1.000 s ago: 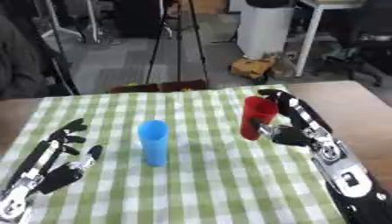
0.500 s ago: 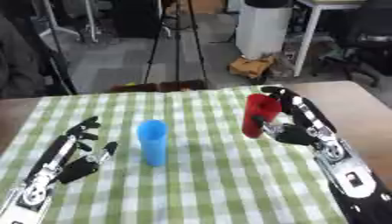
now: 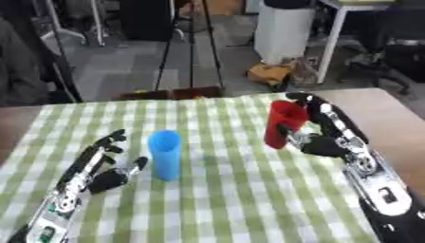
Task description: Pour the contents of one cup into another cup.
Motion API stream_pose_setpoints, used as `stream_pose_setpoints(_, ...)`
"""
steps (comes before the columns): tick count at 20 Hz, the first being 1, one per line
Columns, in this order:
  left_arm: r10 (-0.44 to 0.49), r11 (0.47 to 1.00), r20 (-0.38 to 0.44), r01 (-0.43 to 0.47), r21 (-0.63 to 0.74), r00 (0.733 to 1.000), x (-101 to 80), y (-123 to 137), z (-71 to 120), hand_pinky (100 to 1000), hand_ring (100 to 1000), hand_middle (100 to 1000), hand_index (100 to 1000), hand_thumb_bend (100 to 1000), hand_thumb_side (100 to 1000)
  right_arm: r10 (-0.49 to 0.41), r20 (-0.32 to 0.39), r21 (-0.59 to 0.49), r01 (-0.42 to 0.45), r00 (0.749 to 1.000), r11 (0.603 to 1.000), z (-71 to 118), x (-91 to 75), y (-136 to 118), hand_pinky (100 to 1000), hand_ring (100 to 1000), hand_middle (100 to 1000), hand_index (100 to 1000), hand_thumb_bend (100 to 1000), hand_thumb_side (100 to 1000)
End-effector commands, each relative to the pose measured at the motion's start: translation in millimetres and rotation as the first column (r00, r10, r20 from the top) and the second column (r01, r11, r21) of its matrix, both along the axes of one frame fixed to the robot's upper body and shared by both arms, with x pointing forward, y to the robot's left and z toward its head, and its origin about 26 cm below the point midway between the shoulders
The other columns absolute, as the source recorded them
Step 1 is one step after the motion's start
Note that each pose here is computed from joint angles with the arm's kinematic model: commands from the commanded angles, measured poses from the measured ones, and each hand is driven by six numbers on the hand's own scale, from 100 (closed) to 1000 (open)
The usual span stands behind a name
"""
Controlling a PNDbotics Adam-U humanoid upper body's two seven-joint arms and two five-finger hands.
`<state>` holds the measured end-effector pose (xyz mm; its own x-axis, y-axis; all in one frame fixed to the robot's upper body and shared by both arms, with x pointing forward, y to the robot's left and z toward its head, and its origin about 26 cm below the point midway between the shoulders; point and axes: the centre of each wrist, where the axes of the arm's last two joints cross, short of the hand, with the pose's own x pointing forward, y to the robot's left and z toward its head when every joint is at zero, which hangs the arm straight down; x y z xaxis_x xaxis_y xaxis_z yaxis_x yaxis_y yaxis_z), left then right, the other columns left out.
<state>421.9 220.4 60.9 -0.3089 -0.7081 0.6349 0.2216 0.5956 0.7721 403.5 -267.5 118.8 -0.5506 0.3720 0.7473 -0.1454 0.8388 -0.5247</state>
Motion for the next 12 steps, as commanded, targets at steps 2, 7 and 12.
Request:
stream_pose_setpoints(2,-0.051,0.998,0.011,0.051,0.031,0.999,7.3,-5,2.7,698,802,874,981,534,604,0.001,0.046,-0.001,-0.001,0.999,1.0,15.6,0.7,-3,678,610,557,866,386,285)
stream_pose_setpoints(7,-0.07,0.996,-0.001,0.07,0.047,0.998,9.7,-6,-3.7,700,802,874,982,538,603,-0.001,0.043,0.006,0.001,0.999,1.0,14.9,0.7,-4,679,610,557,867,381,287)
stream_pose_setpoints(12,-0.057,0.996,0.003,0.057,0.065,0.998,11.9,-8,-7.1,704,802,870,979,540,600,0.002,0.044,0.009,-0.002,0.999,1.0,14.9,0.9,-3,679,610,558,867,378,289)
